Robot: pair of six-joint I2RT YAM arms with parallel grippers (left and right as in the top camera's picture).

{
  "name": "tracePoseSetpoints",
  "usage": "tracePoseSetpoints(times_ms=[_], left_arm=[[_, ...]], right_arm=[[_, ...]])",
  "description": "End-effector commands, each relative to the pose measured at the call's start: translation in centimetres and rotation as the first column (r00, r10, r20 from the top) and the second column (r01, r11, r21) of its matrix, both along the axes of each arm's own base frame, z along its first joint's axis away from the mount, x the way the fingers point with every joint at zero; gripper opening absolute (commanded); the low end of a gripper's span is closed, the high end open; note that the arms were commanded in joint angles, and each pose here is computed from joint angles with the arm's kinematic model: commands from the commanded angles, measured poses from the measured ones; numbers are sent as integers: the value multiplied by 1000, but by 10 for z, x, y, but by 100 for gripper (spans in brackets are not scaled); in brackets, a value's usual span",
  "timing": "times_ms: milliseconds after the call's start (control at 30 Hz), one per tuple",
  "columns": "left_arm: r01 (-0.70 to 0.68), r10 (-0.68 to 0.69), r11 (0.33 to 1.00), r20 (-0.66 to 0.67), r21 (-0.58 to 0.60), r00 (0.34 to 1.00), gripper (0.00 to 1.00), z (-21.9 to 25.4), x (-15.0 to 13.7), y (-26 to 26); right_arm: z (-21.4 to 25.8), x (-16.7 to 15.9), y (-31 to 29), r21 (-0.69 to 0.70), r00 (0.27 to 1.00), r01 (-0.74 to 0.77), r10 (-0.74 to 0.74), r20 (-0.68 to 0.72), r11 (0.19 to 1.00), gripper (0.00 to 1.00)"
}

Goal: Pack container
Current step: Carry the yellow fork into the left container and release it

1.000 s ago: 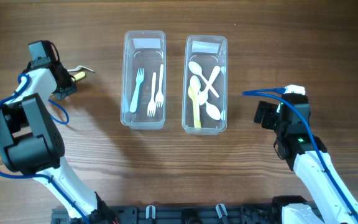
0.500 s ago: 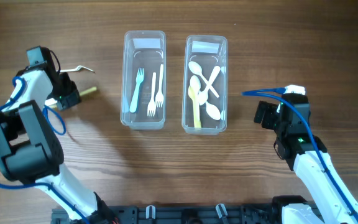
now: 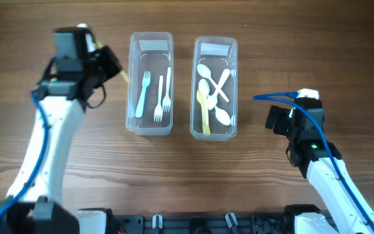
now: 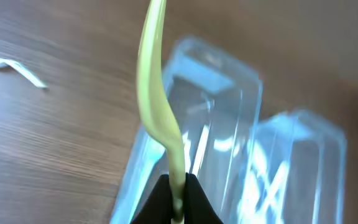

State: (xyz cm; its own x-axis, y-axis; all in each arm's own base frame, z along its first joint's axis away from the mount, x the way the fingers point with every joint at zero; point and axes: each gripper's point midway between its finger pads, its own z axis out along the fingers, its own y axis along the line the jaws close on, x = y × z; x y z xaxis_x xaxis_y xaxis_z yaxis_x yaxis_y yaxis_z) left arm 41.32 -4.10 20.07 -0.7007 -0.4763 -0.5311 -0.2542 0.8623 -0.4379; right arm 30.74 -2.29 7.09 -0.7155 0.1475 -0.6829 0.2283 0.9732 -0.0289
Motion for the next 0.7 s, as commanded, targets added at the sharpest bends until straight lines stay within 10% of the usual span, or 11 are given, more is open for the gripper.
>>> tracePoseSetpoints(times_ms=[0, 133, 167, 233, 400, 500, 667], left_arm=[[185, -171, 975, -116, 123, 978, 4, -58, 7, -33], [246, -224, 962, -169, 121, 960, 14, -80, 3, -56], [251, -230, 960, -169, 121, 958, 73, -80, 3, -58], [252, -229, 960, -174, 119, 958, 92, -80, 2, -58], [206, -199, 975, -94, 78, 976, 90, -60, 13, -62], [-196, 200, 970, 15, -146, 980, 77, -7, 31, -22], [-756, 776, 557, -110, -345, 622, 61, -9, 27, 76]], right_arm=[[1, 1, 0, 5, 1000, 12, -12, 6, 1000, 100], [1, 1, 0, 4, 1000, 12, -12, 6, 1000, 100], [1, 1, 0, 4, 1000, 11, -12, 6, 1000, 100], [1, 1, 0, 5, 1000, 12, -12, 6, 1000, 100], [1, 1, 0, 4, 1000, 12, -12, 6, 1000, 100], [1, 1, 0, 5, 1000, 12, -12, 6, 1000, 100], [1, 1, 0, 4, 1000, 11, -12, 6, 1000, 100]])
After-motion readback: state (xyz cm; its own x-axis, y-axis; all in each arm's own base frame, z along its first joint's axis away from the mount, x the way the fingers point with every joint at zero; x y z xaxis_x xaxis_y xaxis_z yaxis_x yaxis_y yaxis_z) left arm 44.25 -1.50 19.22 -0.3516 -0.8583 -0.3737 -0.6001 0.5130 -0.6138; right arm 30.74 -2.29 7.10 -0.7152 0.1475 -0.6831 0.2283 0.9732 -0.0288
